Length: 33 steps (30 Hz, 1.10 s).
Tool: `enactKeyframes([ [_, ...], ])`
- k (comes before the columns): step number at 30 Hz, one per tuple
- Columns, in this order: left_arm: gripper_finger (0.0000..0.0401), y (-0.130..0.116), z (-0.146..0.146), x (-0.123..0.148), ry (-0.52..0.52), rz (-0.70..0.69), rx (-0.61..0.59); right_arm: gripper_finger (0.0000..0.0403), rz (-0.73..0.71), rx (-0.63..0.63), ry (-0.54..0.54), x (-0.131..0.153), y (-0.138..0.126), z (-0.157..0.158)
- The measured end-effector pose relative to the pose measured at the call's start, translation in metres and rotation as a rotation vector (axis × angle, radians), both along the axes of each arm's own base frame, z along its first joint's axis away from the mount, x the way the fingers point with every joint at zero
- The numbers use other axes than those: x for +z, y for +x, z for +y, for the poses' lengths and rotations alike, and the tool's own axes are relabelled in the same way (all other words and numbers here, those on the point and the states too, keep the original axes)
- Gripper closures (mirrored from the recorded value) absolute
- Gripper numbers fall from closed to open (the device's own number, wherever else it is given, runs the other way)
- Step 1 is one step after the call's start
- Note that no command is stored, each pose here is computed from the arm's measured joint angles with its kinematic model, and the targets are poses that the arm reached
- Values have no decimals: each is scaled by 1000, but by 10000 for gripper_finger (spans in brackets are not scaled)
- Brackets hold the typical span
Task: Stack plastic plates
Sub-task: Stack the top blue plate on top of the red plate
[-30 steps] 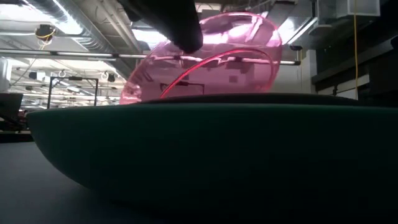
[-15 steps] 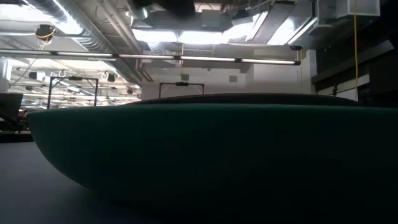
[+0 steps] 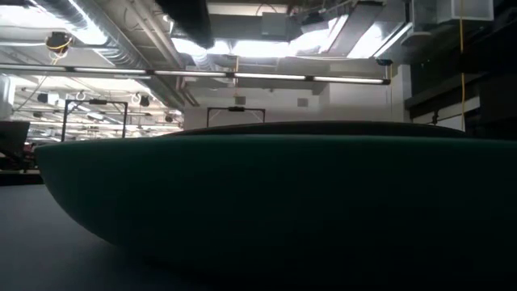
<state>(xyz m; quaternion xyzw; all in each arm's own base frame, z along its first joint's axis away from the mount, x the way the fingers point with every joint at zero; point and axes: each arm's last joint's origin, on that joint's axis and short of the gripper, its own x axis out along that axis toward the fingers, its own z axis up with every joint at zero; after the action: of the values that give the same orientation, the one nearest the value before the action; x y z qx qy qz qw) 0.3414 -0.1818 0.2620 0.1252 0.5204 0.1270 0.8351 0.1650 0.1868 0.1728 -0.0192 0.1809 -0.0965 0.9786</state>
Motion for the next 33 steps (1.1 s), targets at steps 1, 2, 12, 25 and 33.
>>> enactKeyframes([
  [1, 311, -3, 7, 0, -7, 9, 10, 267, 8, -6, 5, 0, 3, -2],
  [2, 311, -7, 14, -2, -11, 25, 22, 267, 17, -10, 7, -1, 6, -5],
  [12, 311, -64, 109, -3, -58, -29, 267, 267, 133, -36, 17, -6, 28, -30],
  [25, 311, -101, 233, -52, -21, 132, 621, 267, 267, -138, -205, -12, 46, -69],
  [33, 311, -116, 295, -65, -80, 82, 729, 267, 373, -186, -305, -17, 50, -91],
])
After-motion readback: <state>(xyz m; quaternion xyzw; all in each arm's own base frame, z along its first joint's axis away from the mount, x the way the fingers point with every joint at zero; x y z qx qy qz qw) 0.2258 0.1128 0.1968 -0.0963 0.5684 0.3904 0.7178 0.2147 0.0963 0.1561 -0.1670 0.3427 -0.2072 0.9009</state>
